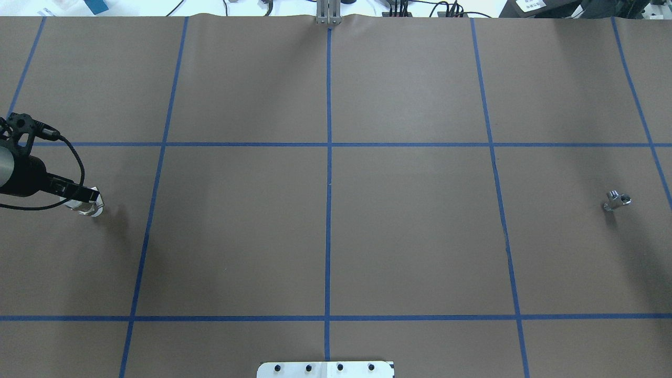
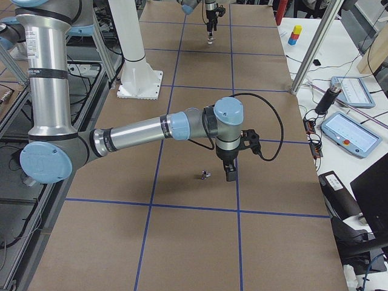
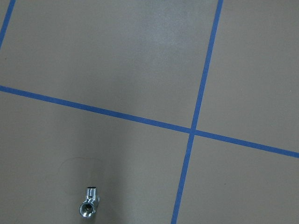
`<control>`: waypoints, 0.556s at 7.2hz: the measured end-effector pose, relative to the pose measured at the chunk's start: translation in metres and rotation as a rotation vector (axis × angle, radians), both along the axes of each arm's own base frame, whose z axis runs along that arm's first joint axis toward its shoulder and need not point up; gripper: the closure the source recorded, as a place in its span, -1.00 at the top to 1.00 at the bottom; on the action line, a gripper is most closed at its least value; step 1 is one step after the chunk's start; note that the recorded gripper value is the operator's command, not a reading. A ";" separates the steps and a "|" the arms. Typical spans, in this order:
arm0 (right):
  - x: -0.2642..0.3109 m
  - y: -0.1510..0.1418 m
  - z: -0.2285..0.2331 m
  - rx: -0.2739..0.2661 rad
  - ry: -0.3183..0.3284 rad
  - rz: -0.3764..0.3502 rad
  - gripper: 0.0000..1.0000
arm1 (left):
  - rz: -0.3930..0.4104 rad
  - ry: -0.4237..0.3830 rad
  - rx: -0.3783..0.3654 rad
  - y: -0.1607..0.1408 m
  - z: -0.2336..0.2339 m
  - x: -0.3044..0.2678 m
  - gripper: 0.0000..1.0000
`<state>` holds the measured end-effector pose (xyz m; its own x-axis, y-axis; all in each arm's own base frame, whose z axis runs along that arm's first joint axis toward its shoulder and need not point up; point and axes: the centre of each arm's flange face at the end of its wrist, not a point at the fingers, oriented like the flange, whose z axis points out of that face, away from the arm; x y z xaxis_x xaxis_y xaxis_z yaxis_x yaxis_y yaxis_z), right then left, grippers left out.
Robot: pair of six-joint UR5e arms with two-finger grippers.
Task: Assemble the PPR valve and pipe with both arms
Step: 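Reach the left gripper down to the white PPR valve, then close the left gripper around the white PPR valve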
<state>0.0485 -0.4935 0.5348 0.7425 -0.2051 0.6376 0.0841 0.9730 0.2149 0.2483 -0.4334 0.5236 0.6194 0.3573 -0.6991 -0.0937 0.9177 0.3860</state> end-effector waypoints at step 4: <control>0.000 0.001 0.001 -0.004 -0.001 0.001 0.99 | 0.006 -0.014 -0.010 0.006 0.008 0.002 0.58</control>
